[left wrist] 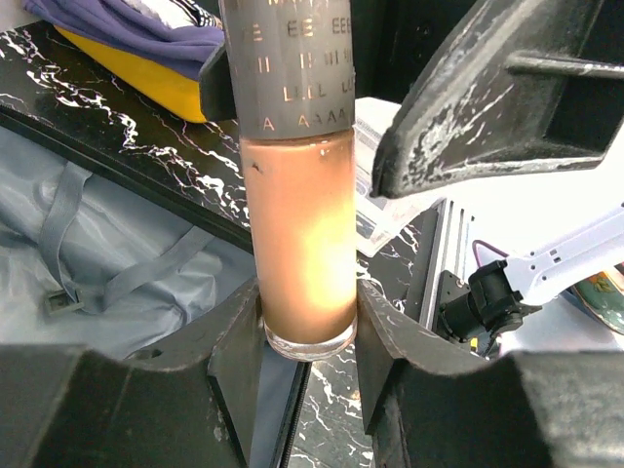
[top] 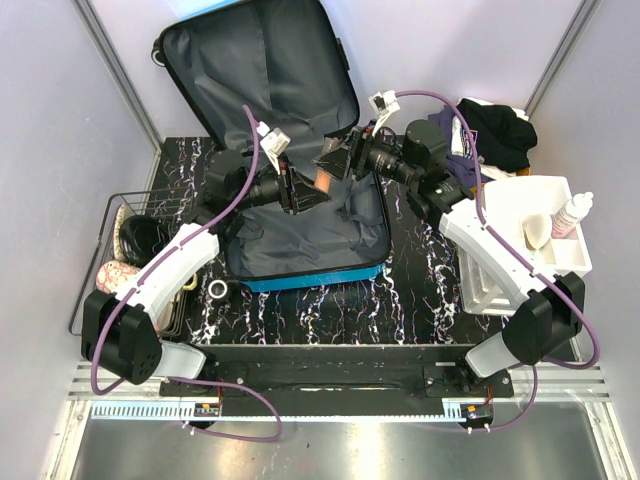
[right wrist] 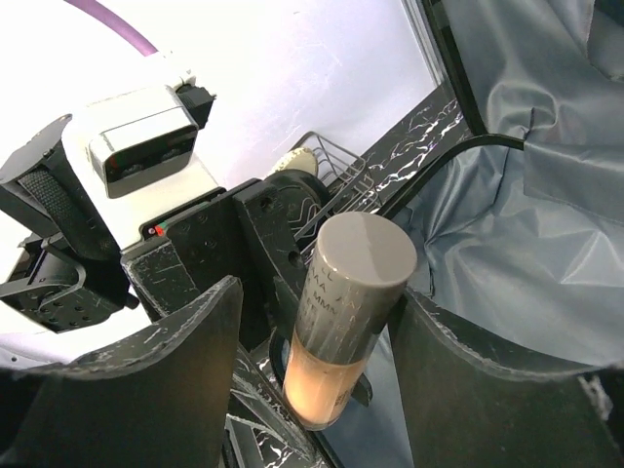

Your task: Open, take out, and arrange the luggage

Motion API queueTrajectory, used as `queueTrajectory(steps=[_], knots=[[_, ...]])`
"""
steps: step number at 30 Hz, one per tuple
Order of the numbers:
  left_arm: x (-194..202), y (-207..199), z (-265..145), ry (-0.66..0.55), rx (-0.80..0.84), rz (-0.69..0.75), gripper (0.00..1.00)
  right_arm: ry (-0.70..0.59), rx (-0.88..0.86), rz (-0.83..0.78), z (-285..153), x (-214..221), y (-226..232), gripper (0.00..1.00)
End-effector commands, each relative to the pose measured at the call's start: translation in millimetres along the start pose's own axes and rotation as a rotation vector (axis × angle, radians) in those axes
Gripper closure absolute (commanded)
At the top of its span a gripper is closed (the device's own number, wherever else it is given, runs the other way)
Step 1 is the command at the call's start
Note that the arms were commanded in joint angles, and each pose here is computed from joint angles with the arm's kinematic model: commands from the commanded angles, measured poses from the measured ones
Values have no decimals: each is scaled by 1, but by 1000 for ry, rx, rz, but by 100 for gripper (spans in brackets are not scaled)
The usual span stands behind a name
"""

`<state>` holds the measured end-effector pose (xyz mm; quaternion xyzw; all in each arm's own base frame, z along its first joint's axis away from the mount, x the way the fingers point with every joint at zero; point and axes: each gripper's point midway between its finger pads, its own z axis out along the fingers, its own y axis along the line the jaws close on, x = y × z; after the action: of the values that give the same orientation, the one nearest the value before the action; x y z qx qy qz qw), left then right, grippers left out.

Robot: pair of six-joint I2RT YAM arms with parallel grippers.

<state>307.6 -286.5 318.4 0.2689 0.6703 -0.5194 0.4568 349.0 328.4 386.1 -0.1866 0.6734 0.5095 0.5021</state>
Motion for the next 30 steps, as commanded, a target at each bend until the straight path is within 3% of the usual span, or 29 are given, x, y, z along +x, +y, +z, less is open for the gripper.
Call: queueTrajectory(steps=[1,12,15,16,18,19,20,21,24,30], knots=[[-27,-15,-2,-86,41,87,100,-123,2,-80,-11,-46,14,34],[-26,-27,2,-77,69,150,100,-105,18,-13,-7,-40,7,51],[-23,-24,2,-69,42,161,100,-113,23,-17,-9,-42,8,71],[-23,-23,2,-68,34,163,100,-121,28,-25,-11,-45,8,85],[-20,-17,4,-49,3,152,81,-130,34,-45,-14,-49,8,100],[-18,-16,4,-40,-4,141,70,-132,41,-71,-17,-52,8,100],[-20,-16,3,-37,-5,139,47,-146,57,-85,-22,-59,4,100],[-20,-15,4,-29,-12,149,38,-153,66,-95,-25,-63,3,100],[-14,-11,2,21,-35,151,21,-171,128,-134,-49,-81,-13,100],[-3,-13,-6,82,-26,188,13,-161,374,-395,-140,-97,-21,100]])
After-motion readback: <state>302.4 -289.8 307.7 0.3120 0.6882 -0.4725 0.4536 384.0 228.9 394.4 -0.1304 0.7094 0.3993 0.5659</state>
